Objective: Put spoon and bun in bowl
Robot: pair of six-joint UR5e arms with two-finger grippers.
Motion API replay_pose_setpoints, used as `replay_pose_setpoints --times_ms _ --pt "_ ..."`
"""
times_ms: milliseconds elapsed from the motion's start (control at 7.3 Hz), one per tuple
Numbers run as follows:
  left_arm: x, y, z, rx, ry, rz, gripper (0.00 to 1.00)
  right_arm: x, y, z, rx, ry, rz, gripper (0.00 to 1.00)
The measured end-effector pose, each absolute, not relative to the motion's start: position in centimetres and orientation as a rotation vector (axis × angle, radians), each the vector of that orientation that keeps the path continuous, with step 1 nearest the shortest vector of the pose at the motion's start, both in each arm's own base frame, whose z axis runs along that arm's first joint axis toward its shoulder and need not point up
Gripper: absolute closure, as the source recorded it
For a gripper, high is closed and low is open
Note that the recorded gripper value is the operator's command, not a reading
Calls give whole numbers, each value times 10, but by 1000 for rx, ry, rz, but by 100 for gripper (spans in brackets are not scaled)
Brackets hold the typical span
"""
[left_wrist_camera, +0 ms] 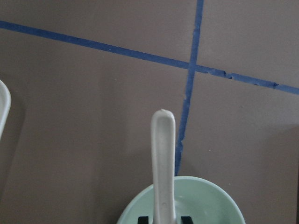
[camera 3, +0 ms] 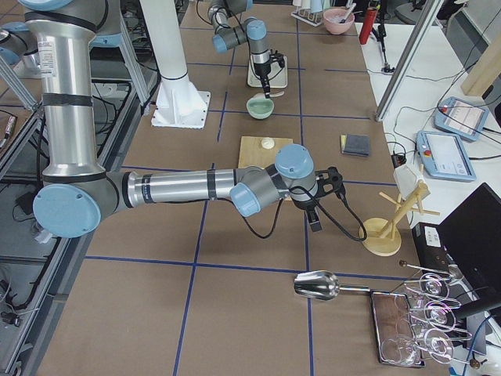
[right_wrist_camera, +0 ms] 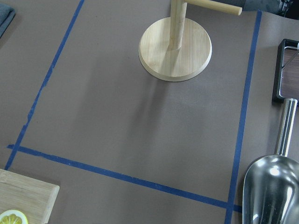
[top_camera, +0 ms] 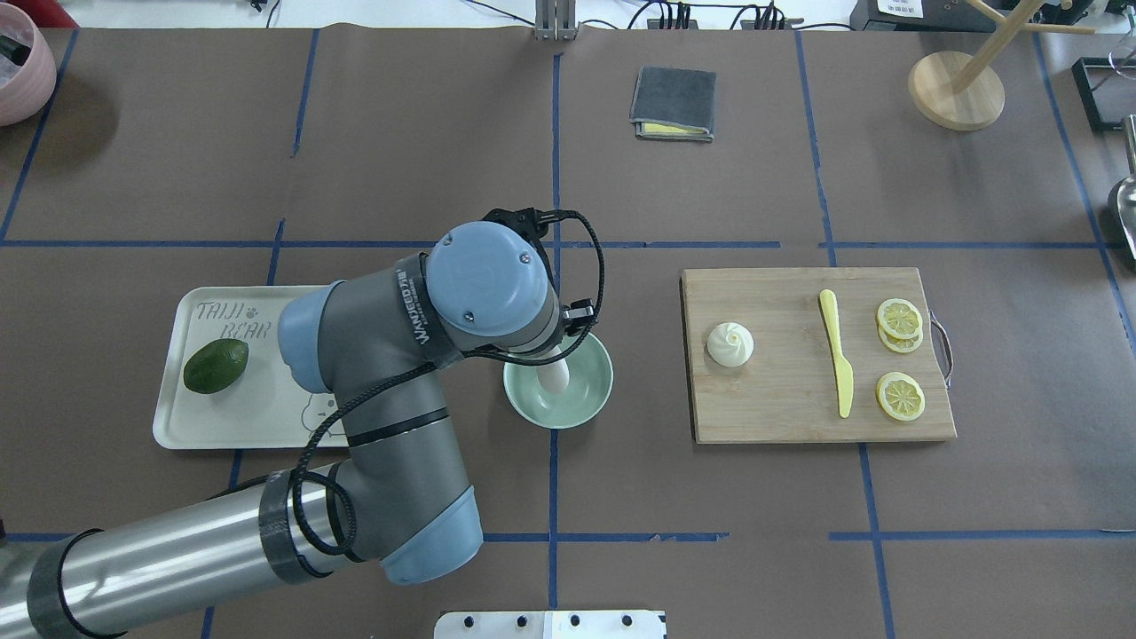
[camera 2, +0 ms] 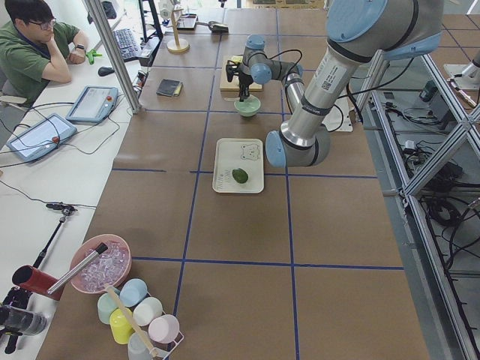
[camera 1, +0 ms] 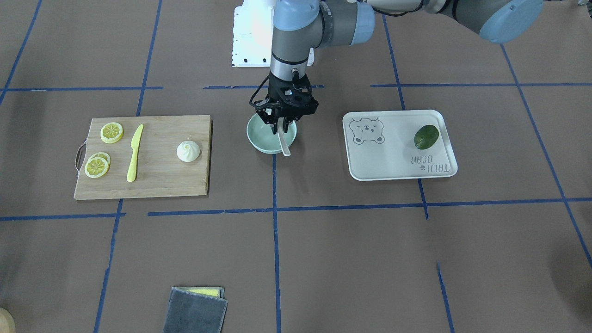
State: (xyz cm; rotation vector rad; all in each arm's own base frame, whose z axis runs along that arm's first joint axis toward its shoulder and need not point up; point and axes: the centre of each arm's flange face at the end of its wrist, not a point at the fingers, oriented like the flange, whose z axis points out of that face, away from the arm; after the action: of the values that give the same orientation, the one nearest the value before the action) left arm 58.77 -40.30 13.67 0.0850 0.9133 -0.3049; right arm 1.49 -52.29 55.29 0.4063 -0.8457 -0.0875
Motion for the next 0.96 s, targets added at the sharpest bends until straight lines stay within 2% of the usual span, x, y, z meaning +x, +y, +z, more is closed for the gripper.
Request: replay_pose_setpoints --times_ms 137,274,411,685,959 --pt "597 -402 141 74 901 -310 69 15 -523 553 406 -846 -87 0" --pt "601 -400 147 70 894 -311 27 15 -523 553 407 -846 -88 0" --pt "601 -399 153 71 897 -310 0 15 -523 553 407 -846 -88 0" --pt "587 -393 158 89 919 -289 0 15 -523 551 411 -847 -91 0" --pt "525 -382 168 190 958 -153 0 14 -521 543 418 -866 -101 0"
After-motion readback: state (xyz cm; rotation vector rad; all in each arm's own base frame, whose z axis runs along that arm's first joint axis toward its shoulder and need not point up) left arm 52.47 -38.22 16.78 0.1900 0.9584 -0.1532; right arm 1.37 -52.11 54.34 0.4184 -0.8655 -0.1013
